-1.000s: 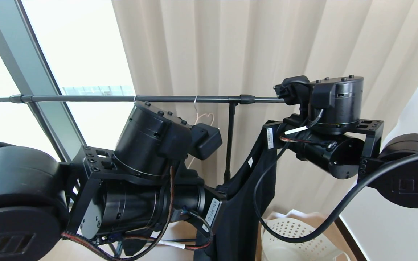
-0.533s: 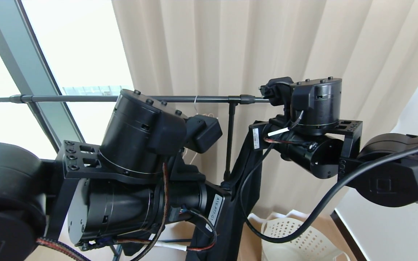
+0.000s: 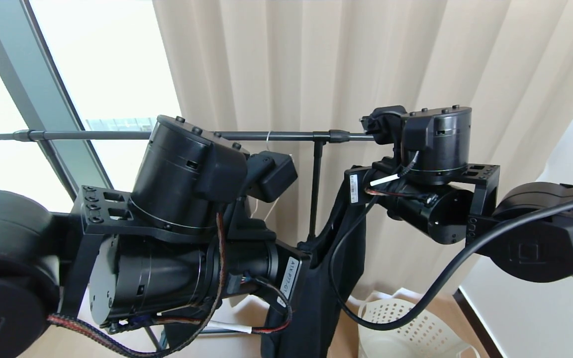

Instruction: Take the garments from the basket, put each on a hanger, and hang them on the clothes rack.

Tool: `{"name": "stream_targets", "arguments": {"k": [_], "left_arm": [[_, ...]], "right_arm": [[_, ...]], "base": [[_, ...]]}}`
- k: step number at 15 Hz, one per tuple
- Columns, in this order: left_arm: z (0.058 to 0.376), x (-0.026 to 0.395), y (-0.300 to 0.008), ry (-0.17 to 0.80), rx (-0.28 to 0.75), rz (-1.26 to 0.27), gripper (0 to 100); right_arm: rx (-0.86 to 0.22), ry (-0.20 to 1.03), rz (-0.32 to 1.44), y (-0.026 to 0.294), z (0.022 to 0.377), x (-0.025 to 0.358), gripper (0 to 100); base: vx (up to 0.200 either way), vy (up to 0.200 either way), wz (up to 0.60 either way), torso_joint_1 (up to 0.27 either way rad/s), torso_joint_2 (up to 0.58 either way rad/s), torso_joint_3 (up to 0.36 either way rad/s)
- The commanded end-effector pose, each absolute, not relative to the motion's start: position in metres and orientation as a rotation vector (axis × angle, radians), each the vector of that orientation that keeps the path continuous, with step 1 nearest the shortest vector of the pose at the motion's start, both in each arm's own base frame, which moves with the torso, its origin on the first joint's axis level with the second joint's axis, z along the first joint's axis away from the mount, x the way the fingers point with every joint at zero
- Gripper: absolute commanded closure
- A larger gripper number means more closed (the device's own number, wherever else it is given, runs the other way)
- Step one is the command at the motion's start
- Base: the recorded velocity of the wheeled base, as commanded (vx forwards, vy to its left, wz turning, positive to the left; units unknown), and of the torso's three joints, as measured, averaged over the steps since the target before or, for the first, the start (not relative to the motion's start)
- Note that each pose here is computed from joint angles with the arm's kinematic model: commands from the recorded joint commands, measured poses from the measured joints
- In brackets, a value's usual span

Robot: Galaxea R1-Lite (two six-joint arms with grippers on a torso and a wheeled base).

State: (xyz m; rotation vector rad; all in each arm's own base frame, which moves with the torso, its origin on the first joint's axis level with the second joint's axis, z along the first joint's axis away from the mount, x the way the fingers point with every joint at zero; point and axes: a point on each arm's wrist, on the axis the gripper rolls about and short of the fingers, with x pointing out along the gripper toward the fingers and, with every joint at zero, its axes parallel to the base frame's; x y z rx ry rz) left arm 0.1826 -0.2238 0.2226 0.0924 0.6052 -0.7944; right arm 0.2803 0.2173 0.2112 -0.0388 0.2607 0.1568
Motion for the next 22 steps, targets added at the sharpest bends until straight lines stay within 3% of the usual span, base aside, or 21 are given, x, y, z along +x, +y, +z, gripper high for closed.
{"name": "stream_targets", "arguments": {"k": [1, 4, 5, 13, 18, 22], "left_arm": [[0.223, 0.185, -0.22, 0.605, 0.088, -0.778, 100], [0.218, 0.189, -0.214, 0.618, 0.09, -0.754, 100], [0.219, 0.188, -0.213, 0.614, 0.088, -0.755, 0], [0.238, 0.185, -0.18, 0.551, 0.036, -0.701, 0], [0.242, 0.209, -0.159, 0.533, 0.012, -0.588, 0], [0.238, 0.238, -0.16, 0.54, 0.014, -0.526, 0]], "right_arm": [[-0.027, 0.246, 0.15, 0.211, 0.218, 0.277, 100], [-0.021, 0.236, 0.14, 0.204, 0.225, 0.273, 100], [-0.02, 0.236, 0.134, 0.201, 0.225, 0.272, 100], [-0.016, 0.238, 0.077, 0.172, 0.227, 0.263, 100], [-0.034, 0.258, 0.048, 0.155, 0.22, 0.241, 100], [-0.059, 0.3, 0.046, 0.146, 0.205, 0.228, 100]], "base": [[0.0, 0.0, 0.0, 0.0, 0.0, 0.0], [0.0, 0.0, 0.0, 0.0, 0.0, 0.0], [0.0, 0.0, 0.0, 0.0, 0.0, 0.0], [0.0, 0.0, 0.0, 0.0, 0.0, 0.0], [0.0, 0.0, 0.0, 0.0, 0.0, 0.0], [0.0, 0.0, 0.0, 0.0, 0.0, 0.0]]}}
